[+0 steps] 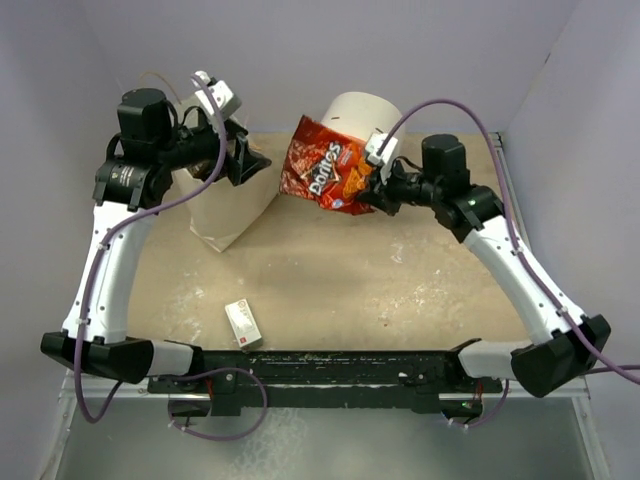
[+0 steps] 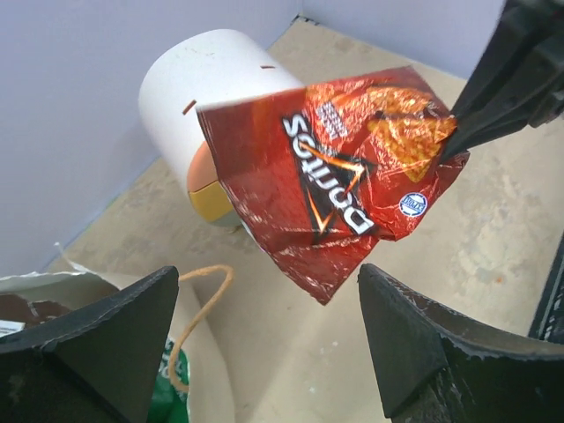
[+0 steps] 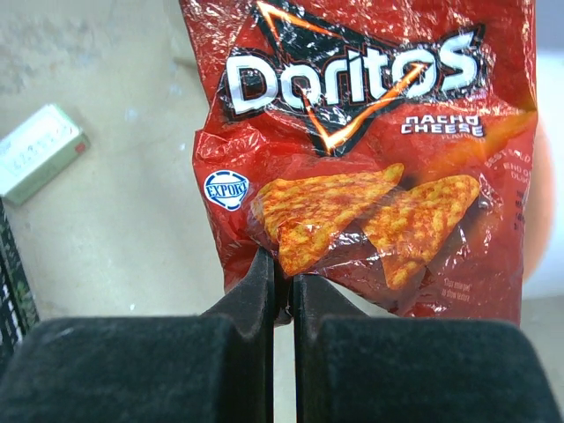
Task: Place the snacks into the paper bag
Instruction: Pick up the snack from the center of the board, then place the snack in the paper bag.
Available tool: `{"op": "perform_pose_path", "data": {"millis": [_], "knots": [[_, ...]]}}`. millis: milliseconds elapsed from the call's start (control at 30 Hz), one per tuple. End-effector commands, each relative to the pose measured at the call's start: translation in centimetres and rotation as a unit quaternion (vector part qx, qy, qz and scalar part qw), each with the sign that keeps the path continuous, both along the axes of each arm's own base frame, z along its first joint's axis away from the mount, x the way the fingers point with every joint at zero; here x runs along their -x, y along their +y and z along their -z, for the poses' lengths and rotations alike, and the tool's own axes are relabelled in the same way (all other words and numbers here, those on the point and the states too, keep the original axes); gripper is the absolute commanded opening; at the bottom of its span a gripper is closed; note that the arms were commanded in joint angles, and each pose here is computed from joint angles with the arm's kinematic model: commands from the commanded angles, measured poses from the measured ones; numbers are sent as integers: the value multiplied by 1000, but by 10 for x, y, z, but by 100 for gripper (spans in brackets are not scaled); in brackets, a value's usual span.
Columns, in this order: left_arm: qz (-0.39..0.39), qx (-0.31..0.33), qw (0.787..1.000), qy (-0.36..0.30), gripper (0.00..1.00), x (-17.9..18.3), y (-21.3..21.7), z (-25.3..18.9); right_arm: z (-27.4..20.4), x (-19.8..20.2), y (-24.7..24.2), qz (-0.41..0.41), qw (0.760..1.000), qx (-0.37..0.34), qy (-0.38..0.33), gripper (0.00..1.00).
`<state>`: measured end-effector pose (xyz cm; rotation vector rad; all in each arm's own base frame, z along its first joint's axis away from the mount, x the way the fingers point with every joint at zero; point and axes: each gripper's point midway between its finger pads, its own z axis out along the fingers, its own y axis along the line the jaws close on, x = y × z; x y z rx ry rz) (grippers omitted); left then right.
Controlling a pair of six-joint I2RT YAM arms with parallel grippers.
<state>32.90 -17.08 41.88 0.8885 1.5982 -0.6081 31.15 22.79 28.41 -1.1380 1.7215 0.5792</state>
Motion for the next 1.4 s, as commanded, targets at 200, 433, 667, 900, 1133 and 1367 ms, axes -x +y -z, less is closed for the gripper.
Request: {"op": "perform_pose_path", "data": {"millis": [200,433,667,900,1133,1367], "knots": [[31,130,989,57,86,-10,-39,-49,-129,10,4,-14,990,-78,-114,0],[55,183,977,91,86,-15,-54,-61,-158,20,5,-29,986,-95,-131,0],[100,222,958,149,85,-13,-77,-59,-162,20,7,-36,984,-100,-141,0],[123,240,943,192,82,-13,-90,-49,-157,23,10,-47,985,-103,-133,0],[136,235,940,204,61,-12,-101,-39,-151,21,12,-49,985,-103,-125,0],[133,220,950,179,26,-14,-99,-38,-132,23,11,-52,988,-92,-108,5]]}}
